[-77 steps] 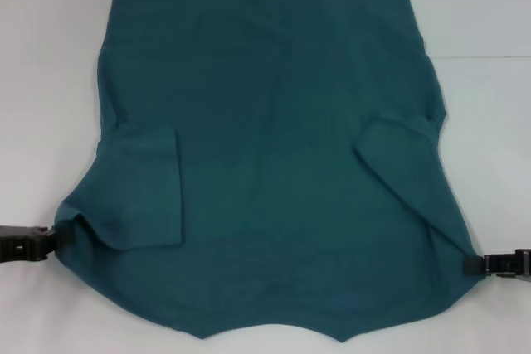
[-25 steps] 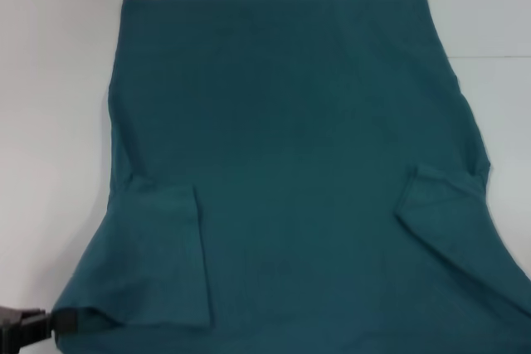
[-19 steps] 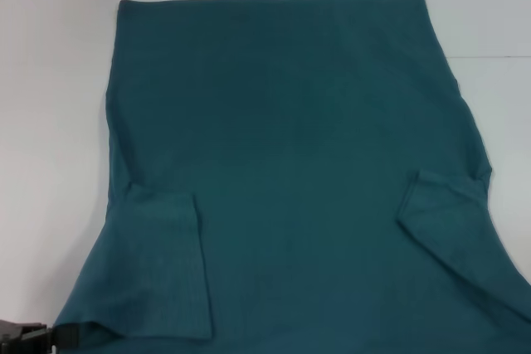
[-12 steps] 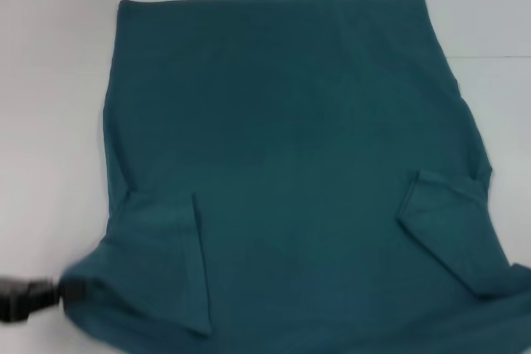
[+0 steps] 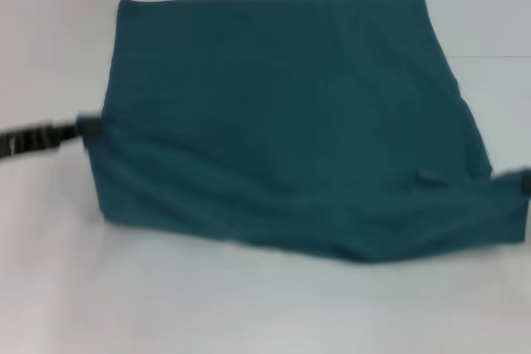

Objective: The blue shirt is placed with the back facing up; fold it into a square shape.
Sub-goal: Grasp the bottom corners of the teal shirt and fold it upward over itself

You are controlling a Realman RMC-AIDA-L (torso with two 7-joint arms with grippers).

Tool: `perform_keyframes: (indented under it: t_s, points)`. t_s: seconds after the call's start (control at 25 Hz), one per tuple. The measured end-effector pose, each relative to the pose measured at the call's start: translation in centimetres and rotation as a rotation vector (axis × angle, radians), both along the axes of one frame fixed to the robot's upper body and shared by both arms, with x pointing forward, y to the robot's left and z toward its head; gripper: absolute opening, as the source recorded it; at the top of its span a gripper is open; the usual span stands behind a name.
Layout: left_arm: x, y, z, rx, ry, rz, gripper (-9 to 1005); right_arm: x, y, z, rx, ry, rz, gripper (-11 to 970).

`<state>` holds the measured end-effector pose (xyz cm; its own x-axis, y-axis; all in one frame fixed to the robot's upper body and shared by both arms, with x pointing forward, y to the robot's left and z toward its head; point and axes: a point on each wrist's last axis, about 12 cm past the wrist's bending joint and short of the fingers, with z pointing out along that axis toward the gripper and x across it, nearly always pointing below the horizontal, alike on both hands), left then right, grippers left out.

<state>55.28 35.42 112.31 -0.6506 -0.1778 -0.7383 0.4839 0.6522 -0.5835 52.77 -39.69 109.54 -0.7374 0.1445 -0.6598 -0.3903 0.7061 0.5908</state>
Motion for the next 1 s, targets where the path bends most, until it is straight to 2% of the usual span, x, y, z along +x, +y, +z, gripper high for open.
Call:
perform_keyframes:
  t_s: [0.12, 0.36, 0.6, 0.76, 1.0]
  points:
    - [2.3, -0.3, 0.7, -0.025, -0.051, 0.084, 2, 2.2, 0.8, 1.0, -0.013, -0.053, -0.019, 55]
    - [5.6, -1.0, 1.4, -0.074, -0.119, 0.230, 2, 6.5, 2.9, 2.3, -0.046, -0.135, -0.069, 55]
    - [7.9, -2.5, 0.7, -0.077, -0.155, 0.340, 2, 10.3, 5.4, 1.7, -0.159, -0.197, -0.158, 55]
    - [9.5, -4.4, -0.3, -0.022, -0.172, 0.400, 3, 12.3, 7.4, 0.7, -0.254, -0.220, -0.204, 56]
    - [10.9, -7.3, -1.2, 0.055, -0.223, 0.473, 3, 14.0, 9.3, -0.1, -0.388, -0.270, -0.282, 56]
